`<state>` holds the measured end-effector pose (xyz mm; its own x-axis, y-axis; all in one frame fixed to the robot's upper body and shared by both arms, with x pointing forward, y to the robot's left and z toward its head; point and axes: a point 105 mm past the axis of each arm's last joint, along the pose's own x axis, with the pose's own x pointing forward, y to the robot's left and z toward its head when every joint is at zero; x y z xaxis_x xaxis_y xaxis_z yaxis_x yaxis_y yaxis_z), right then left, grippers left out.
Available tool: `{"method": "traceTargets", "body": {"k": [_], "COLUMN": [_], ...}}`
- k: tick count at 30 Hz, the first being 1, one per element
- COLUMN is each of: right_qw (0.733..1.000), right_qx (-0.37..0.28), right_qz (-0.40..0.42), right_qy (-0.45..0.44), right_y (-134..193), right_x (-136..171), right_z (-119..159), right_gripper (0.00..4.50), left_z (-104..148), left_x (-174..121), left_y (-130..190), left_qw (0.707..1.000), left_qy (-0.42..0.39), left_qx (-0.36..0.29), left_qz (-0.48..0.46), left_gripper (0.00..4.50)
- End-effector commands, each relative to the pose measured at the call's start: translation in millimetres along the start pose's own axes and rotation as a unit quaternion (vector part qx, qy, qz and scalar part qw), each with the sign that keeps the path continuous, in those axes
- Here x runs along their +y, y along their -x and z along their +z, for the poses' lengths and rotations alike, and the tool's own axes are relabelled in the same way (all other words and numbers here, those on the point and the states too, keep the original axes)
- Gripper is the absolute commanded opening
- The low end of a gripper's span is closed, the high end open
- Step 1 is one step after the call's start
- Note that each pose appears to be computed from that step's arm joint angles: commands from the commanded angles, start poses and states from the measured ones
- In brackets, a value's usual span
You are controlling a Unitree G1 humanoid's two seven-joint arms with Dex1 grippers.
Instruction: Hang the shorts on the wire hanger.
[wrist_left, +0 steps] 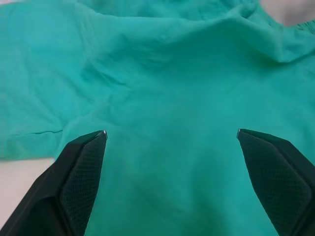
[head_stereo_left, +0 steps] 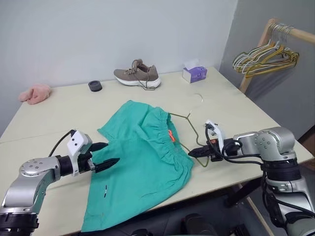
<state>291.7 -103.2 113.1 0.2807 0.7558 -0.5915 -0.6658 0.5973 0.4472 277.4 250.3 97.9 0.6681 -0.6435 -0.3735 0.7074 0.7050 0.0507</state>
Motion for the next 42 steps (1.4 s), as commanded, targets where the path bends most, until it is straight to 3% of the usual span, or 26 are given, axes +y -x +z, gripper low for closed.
{"method": "traceTargets", "body": {"k": [1,9,17,29,38,42], "right_qw": [0.99,0.931,0.876,0.827,0.795,0.79], "right_qx": [-0.034,-0.021,-0.009,-0.018,-0.037,-0.045], "right_qz": [-0.046,-0.106,-0.111,-0.103,-0.089,-0.078], "right_qy": [0.126,0.349,0.47,0.553,0.599,0.606], "right_y": [2,-5,-9,-12,-10,-12], "right_x": [5,2,5,21,36,43], "right_z": [18,27,31,41,47,47], "right_gripper": [0.0,0.0,0.0,0.0,0.0,0.0], "left_z": [23,76,105,81,70,68], "left_x": [17,25,16,3,4,-4], "left_y": [3,-2,-9,-29,-38,-43], "left_qw": [0.998,0.991,0.98,0.955,0.956,0.958], "left_qy": [-0.026,-0.074,-0.183,-0.276,-0.269,-0.255], "left_qx": [-0.039,-0.106,-0.081,0.001,0.005,-0.005], "left_qz": [0.046,0.044,-0.021,-0.107,-0.116,-0.131], "left_gripper": [4.48,4.48,4.48,4.48,4.48,3.61]}}
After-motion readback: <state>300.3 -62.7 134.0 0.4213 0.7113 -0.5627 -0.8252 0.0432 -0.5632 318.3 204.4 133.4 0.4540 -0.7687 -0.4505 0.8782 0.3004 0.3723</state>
